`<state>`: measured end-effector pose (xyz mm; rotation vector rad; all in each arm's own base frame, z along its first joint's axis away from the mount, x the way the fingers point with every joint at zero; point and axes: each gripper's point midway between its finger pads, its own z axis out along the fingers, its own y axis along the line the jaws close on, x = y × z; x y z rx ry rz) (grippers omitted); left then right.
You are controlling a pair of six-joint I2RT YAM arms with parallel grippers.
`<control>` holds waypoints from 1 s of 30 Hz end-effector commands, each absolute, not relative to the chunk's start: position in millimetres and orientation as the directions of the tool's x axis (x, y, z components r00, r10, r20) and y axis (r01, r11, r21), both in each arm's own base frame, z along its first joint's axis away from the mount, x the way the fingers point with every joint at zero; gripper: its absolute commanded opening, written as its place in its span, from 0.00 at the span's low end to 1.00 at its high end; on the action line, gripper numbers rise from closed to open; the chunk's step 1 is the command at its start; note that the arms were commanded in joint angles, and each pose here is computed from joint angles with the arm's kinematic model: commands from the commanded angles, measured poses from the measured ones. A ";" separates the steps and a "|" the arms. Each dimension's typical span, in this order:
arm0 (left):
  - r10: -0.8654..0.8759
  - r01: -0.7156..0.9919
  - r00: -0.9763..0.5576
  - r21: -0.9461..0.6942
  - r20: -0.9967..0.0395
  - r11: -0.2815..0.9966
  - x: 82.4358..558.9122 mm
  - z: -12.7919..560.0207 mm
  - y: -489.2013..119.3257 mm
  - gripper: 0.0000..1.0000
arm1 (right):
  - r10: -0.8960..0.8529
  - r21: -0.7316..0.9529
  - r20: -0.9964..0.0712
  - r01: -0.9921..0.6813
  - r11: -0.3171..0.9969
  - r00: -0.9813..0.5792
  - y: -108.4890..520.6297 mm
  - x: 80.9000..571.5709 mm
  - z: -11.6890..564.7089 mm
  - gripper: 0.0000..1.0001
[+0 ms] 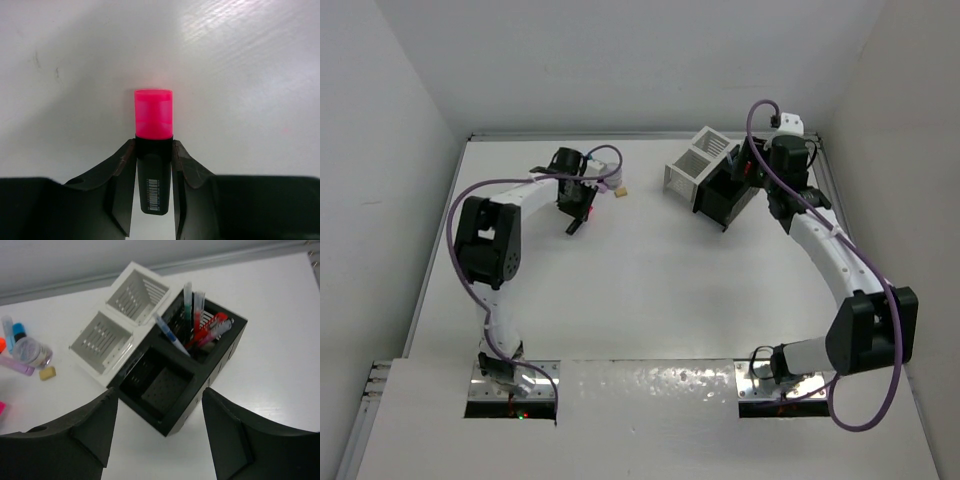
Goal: Sort the stationery into containers
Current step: Pick up the pen from the center of the board.
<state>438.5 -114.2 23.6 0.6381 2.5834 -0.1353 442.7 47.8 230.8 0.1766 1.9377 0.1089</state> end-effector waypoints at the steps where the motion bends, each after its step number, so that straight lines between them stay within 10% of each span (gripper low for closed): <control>1: 0.386 0.495 -0.668 0.007 -0.636 0.869 441.5 125.5 -135.1 0.00 | 0.246 0.251 -0.898 0.034 0.967 -0.364 61.1 427.5 238.6 0.67; 12: 0.174 0.629 -0.129 0.055 -0.976 0.776 460.9 316.3 -227.7 0.00 | 0.299 0.326 -0.873 -0.003 0.946 -0.385 66.4 404.0 223.4 0.67; 30: -0.303 0.820 0.153 -0.050 -0.941 0.570 559.1 321.8 -378.8 0.00 | 0.404 0.448 -0.763 0.038 0.893 -0.505 58.4 449.9 204.1 0.66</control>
